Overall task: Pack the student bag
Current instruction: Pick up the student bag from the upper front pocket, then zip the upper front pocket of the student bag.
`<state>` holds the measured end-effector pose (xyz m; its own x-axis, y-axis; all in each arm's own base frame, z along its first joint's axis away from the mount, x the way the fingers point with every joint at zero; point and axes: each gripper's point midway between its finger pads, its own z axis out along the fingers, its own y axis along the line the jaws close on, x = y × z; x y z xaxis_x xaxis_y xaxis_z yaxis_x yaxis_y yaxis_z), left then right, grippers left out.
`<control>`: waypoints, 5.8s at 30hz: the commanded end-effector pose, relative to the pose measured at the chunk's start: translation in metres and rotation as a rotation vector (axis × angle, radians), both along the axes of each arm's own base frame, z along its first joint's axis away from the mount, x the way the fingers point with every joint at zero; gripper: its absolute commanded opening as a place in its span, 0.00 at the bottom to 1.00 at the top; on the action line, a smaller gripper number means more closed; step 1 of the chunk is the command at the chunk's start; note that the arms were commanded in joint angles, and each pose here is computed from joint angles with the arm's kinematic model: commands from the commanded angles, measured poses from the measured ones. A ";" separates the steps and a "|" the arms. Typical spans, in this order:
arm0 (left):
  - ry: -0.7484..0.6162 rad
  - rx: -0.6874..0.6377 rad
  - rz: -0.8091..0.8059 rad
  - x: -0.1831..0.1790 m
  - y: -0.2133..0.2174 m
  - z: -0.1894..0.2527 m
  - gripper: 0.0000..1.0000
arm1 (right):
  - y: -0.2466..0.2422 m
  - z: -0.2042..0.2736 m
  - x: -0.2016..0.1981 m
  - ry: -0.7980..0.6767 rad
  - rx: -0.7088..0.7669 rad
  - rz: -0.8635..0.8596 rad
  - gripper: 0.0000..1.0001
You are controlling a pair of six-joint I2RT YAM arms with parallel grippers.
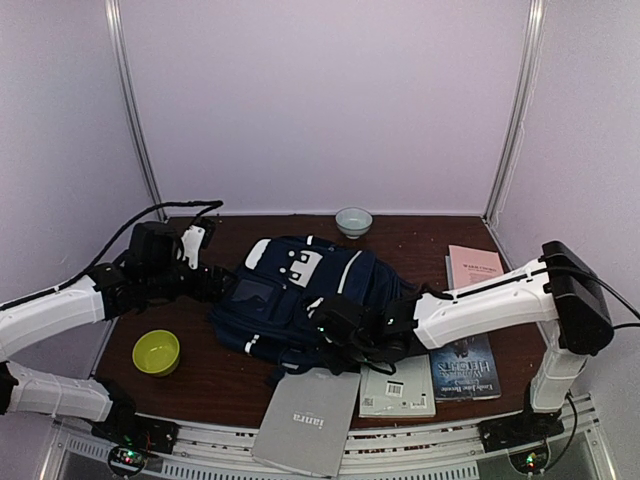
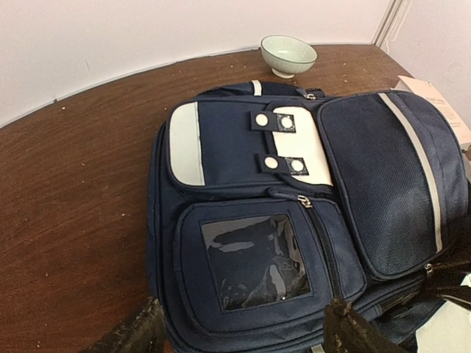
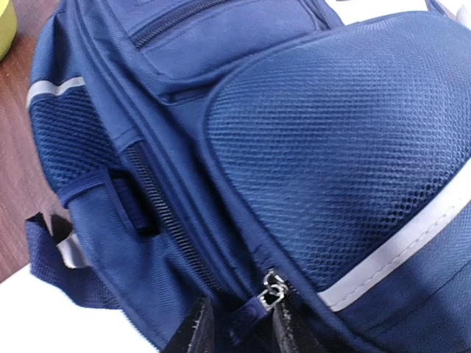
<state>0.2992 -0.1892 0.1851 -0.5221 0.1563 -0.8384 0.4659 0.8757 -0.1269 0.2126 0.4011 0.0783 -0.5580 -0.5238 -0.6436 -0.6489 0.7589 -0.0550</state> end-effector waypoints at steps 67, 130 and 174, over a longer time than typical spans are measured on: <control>-0.414 0.681 -1.108 -0.015 -0.156 -0.070 0.19 | 0.023 0.091 0.025 0.380 0.536 -0.004 0.00; -0.362 0.854 -1.058 -0.027 -0.139 -0.077 0.00 | -0.164 -0.020 0.045 0.309 0.088 -0.319 0.00; 0.422 0.181 -0.177 -0.068 -0.039 -0.141 0.37 | -0.087 0.061 0.034 0.256 0.121 -0.057 0.00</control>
<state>0.1943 -0.2321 0.0500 -0.6939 0.5228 -0.4952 0.6622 0.7334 -0.1536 0.2522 0.2971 0.1171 -0.7572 -0.4310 -0.4908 -0.5701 0.8029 0.1745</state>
